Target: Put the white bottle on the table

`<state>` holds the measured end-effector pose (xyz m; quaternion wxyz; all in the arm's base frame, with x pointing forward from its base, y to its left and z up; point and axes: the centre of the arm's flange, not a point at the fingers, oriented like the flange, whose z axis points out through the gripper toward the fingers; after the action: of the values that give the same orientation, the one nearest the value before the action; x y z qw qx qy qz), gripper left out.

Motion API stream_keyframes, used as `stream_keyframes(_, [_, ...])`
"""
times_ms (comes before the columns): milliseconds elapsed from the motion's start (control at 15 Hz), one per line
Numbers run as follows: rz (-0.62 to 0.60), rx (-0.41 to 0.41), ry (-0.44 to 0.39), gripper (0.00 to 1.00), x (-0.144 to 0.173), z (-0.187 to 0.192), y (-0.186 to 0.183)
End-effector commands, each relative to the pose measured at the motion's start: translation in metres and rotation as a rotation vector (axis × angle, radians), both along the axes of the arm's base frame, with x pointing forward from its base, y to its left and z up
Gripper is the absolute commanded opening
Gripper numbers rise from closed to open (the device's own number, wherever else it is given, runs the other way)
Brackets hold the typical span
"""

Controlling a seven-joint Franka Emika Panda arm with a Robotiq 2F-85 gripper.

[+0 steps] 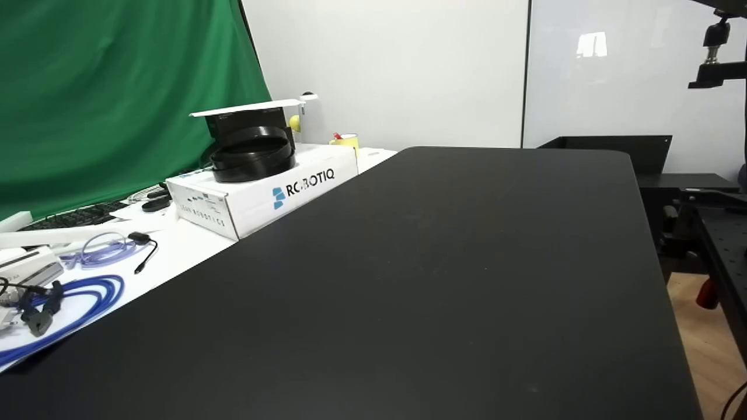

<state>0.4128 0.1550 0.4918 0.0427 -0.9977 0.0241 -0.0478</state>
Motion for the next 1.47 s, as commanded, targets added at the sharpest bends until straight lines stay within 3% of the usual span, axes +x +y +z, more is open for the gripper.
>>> stream_keyframes(0, [0.068,-0.043,0.0,1.0,0.081,-0.013,0.039])
stream_keyframes(267, [0.2,-0.037,0.017,1.0,0.108,-0.034,0.114])
stream_keyframes(800, [0.512,-0.002,-0.009,1.0,0.082,-0.051,0.27])
stream_keyframes(867, [0.469,0.005,-0.002,1.0,0.064,-0.055,0.244])
stream_keyframes(1400, [0.475,0.005,0.004,1.0,0.066,-0.061,0.248])
